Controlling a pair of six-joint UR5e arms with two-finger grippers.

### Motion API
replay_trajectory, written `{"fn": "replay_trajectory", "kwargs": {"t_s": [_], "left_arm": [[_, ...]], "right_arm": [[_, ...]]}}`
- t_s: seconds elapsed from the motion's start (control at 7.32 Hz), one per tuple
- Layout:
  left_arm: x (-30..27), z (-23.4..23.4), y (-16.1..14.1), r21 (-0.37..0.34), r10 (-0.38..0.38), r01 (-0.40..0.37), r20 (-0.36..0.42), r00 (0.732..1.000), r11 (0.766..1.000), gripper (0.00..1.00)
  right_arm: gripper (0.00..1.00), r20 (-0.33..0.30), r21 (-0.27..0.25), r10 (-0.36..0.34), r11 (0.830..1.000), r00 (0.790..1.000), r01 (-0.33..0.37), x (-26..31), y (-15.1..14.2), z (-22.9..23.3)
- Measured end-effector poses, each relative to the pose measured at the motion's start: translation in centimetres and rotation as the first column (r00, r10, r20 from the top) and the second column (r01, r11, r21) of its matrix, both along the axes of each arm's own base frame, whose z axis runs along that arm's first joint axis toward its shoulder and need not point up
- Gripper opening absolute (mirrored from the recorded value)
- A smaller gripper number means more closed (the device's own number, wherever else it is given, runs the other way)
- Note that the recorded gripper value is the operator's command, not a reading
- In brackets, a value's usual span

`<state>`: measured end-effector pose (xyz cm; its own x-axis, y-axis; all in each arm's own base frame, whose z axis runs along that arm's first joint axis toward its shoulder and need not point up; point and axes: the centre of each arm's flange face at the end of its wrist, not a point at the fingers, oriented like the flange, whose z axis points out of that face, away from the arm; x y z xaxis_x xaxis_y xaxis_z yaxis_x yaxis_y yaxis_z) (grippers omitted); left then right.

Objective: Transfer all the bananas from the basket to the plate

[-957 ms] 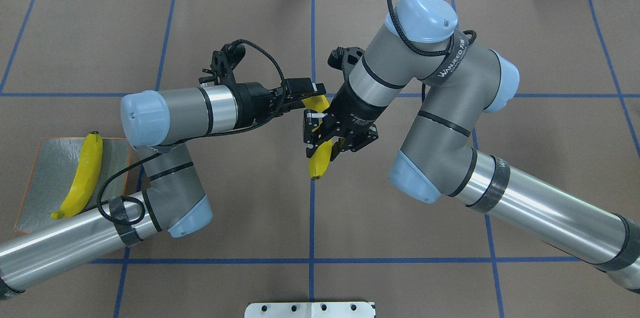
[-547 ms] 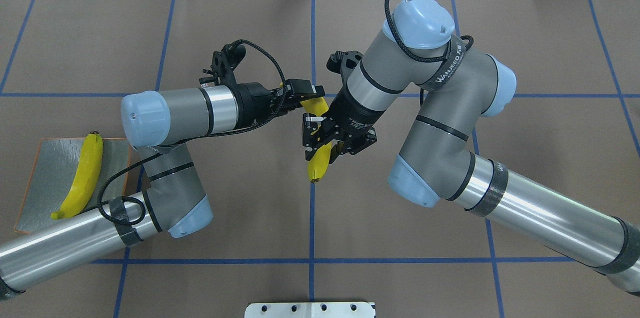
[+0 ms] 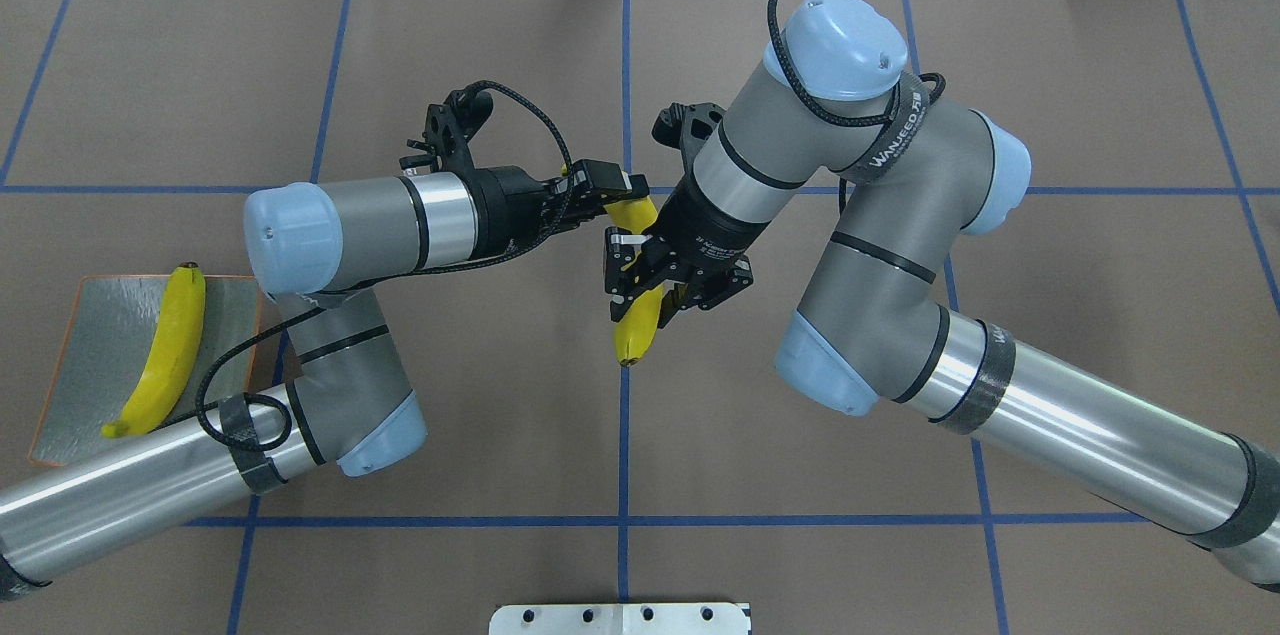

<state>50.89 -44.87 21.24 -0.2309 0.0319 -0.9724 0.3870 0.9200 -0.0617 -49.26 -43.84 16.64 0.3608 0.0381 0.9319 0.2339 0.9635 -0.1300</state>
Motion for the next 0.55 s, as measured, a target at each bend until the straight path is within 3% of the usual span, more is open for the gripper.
{"fn": "replay_trajectory", "kwargs": {"t_s": [0.14,0.27,0.41,0.55], "left_arm": [[0.01,0.0,0.01,-0.001,0.0,0.0,0.0,1.0,1.0,0.0],[0.04,0.0,0.02,-0.002,0.001,-0.001,0.001,1.0,1.0,0.0],[0.09,0.01,0.05,-0.006,0.003,-0.003,0.001,1.0,1.0,0.0],[0.12,0.02,0.08,-0.014,0.005,-0.005,-0.001,1.0,1.0,0.0]], "right_arm": [[0.0,0.0,0.0,0.0,1.0,1.0,0.0,0.03,0.0,0.01],[0.84,0.0,0.0,0.0,1.0,1.0,0.0,0.06,0.0,0.05],[1.0,-0.001,-0.001,0.001,1.0,1.0,-0.001,0.08,-0.03,0.1],[1.0,-0.001,-0.003,0.002,1.0,1.0,-0.002,0.1,-0.04,0.11]]}}
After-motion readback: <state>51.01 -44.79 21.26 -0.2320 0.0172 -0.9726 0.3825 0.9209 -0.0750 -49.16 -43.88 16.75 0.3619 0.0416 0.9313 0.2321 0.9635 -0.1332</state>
